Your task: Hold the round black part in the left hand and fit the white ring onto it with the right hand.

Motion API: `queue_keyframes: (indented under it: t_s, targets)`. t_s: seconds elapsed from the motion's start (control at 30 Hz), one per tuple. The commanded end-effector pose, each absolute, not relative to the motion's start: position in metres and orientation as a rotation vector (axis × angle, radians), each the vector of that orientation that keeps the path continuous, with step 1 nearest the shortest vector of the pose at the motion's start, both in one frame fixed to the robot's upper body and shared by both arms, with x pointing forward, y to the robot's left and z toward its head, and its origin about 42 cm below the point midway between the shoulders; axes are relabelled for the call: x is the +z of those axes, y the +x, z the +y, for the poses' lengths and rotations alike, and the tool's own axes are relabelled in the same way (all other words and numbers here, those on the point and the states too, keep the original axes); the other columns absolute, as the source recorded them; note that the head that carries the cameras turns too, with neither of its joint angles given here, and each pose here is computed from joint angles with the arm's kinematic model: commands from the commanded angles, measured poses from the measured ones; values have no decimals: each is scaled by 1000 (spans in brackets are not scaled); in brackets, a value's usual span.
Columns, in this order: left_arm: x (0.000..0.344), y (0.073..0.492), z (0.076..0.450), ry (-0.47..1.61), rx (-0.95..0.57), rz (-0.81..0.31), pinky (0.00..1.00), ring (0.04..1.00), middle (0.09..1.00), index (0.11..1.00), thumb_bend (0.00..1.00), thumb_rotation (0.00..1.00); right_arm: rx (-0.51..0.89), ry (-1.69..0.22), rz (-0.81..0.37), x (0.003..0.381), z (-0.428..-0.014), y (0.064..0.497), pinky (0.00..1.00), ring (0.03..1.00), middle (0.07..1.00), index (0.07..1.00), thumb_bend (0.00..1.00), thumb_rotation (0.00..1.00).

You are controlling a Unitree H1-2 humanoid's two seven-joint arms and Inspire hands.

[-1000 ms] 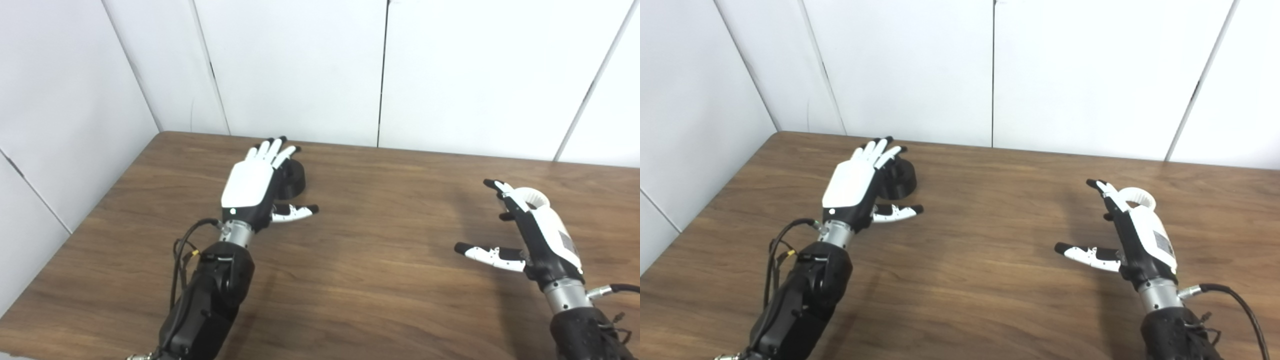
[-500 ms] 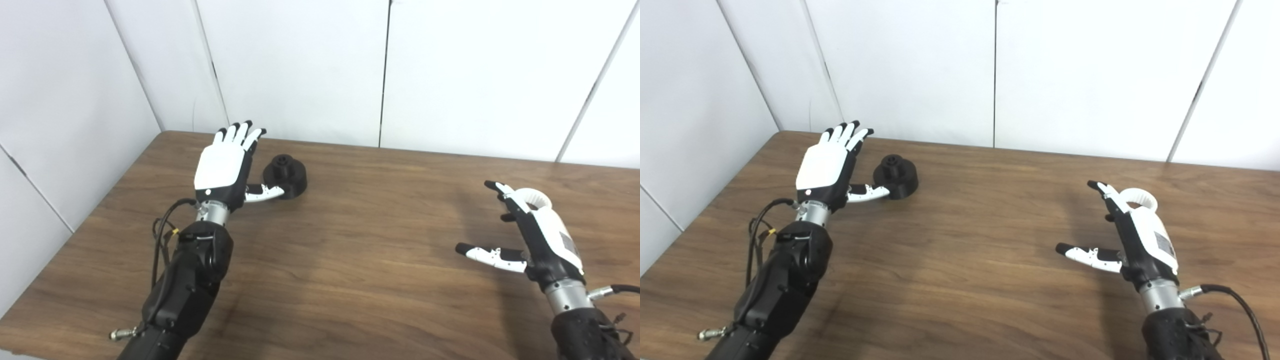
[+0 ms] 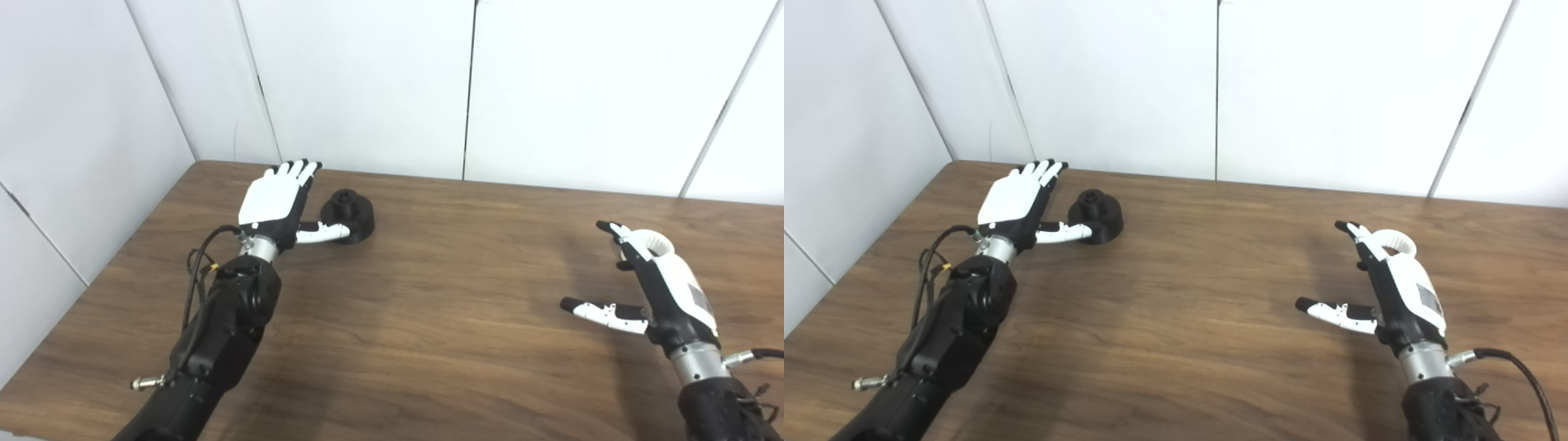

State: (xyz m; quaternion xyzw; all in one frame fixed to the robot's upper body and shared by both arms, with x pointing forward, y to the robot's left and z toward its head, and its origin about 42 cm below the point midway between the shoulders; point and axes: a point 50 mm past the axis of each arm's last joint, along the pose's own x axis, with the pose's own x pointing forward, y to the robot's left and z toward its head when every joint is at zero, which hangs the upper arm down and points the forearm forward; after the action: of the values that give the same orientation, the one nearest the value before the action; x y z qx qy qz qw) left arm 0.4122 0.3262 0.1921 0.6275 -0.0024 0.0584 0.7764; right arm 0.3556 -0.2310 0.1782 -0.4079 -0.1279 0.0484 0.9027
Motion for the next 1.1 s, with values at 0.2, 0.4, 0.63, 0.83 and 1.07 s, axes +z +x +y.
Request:
queue_keyframes:
  t_s: [0.2,0.4,0.63,0.83,1.07]
  targets:
    - [220,436,329,1411,156,-70,1000,1000,1000,834,1000,726,74,-842,-375,205,-231,361,739,908,951,916,785,384]
    - [214,440,330,1429,148,-37,1000,1000,1000,842,1000,740,70,-848,-369,205,-234,360,754,913,954,919,786,399]
    - [209,443,331,1456,144,-6,1000,1000,1000,867,1000,781,66,-852,-367,205,-237,359,734,898,948,917,794,397]
    - [207,446,332,1467,153,27,1000,1000,1000,897,1000,795,66,-853,-368,205,-240,359,737,900,947,914,789,389]
    - [205,450,334,1481,176,50,1000,1000,1000,950,1000,784,74,-853,-368,205,-242,360,736,897,950,914,786,389]
